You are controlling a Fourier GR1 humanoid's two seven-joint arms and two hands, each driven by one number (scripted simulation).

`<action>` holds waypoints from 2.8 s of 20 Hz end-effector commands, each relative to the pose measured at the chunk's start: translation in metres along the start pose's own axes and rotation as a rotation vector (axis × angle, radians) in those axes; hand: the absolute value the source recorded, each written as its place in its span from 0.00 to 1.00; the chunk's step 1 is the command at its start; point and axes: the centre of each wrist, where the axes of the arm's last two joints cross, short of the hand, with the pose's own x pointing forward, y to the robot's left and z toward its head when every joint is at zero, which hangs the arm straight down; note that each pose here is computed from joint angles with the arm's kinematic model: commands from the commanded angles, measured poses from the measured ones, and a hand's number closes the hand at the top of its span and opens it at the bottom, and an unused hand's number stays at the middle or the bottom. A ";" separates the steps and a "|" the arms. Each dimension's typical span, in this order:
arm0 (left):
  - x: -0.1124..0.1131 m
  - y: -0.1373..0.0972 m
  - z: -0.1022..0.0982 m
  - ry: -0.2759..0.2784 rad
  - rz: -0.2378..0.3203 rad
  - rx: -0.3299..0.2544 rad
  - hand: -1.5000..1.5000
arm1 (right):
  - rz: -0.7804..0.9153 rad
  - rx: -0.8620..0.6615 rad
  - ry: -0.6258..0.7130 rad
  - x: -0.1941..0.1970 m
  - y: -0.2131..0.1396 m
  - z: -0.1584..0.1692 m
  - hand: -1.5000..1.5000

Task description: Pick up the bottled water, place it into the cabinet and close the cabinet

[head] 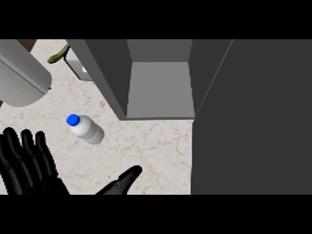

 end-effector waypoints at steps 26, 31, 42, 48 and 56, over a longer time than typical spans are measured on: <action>-0.119 0.041 -0.045 0.244 -0.064 0.149 0.00 | 0.004 0.040 -0.056 0.039 0.001 0.055 0.00; -0.152 0.067 -0.054 0.250 -0.034 0.154 0.00 | 0.005 0.018 -0.050 0.040 0.005 0.061 0.00; -0.228 0.085 -0.061 0.245 -0.020 0.217 0.00 | 0.019 0.058 -0.059 0.051 0.004 0.069 0.00; -0.249 0.093 -0.056 0.250 -0.014 0.184 0.00 | 0.035 0.010 -0.042 0.032 -0.002 0.077 0.00; -0.274 0.098 -0.067 0.208 0.140 0.174 0.00 | 0.052 0.040 -0.055 0.044 -0.002 0.077 0.00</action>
